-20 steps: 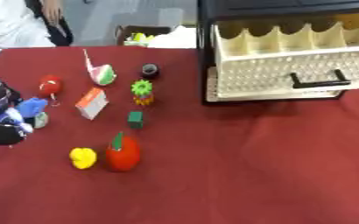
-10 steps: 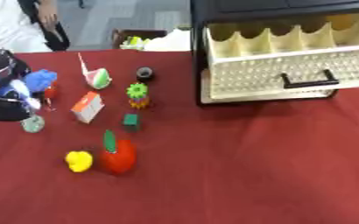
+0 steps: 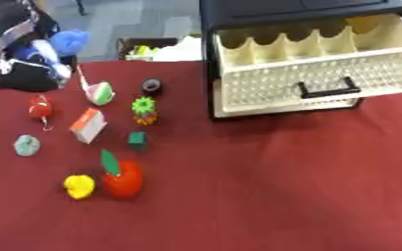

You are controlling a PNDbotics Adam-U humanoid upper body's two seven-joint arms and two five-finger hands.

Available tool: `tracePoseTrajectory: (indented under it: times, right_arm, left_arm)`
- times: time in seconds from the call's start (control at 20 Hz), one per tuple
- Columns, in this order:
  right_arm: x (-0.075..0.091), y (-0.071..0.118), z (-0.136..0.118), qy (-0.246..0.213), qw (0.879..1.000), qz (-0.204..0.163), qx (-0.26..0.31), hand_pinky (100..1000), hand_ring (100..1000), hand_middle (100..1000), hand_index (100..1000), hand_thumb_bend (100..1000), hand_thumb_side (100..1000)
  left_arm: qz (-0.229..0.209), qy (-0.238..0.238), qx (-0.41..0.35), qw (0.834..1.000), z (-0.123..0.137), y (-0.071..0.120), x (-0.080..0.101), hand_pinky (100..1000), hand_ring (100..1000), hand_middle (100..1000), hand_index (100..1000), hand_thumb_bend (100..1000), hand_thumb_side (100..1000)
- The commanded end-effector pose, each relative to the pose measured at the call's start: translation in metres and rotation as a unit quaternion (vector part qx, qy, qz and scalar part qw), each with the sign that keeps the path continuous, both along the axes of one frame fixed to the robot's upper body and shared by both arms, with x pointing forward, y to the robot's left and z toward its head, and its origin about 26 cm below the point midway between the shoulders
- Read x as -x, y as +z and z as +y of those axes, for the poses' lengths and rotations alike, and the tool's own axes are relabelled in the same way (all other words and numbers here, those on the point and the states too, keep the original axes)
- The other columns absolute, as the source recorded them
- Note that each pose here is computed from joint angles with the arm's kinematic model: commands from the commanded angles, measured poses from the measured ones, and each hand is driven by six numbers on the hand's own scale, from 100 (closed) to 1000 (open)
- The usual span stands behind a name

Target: Pick up objects from table and place into drawer.

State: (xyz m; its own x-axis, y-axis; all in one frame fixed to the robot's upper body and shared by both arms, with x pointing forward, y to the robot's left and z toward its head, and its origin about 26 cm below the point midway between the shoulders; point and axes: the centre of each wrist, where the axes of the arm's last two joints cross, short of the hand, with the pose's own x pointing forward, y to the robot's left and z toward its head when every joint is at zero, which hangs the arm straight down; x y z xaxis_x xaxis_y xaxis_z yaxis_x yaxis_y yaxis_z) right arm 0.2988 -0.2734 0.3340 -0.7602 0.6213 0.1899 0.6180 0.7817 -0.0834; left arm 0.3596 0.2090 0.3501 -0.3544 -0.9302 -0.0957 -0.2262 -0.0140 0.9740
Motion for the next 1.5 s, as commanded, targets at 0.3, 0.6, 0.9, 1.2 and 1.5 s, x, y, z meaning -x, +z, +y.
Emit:
tracePoseTrajectory:
  times: [0.3, 0.6, 0.9, 1.2, 1.5]
  right_arm:
    - [0.004, 0.012, 0.001, 0.005, 1.0, -0.013, 0.001, 530, 607, 589, 735, 100, 494]
    - [0.004, 0.017, 0.006, 0.018, 1.0, -0.018, -0.005, 529, 606, 589, 734, 100, 489]
    - [0.004, 0.022, 0.015, 0.035, 0.999, -0.017, -0.01, 532, 609, 593, 735, 100, 491]
    - [0.004, 0.027, 0.025, 0.057, 0.998, -0.021, -0.02, 532, 607, 592, 735, 100, 486]
    - [0.004, 0.031, 0.026, 0.063, 0.997, -0.024, -0.031, 530, 606, 592, 734, 100, 484]
  left_arm:
    - [-0.035, -0.046, 0.014, 0.998, -0.025, 0.025, -0.013, 100, 176, 208, 490, 100, 287]
    - [-0.054, -0.079, 0.029, 0.995, -0.049, 0.036, -0.025, 100, 170, 201, 485, 100, 288]
    - [-0.075, -0.106, 0.049, 0.99, -0.074, 0.041, -0.035, 100, 164, 196, 481, 100, 289]
    - [-0.075, -0.137, 0.059, 0.986, -0.094, 0.044, -0.036, 100, 163, 194, 479, 100, 293]
    - [-0.061, -0.151, 0.052, 0.985, -0.105, 0.038, -0.047, 100, 164, 194, 479, 100, 299]
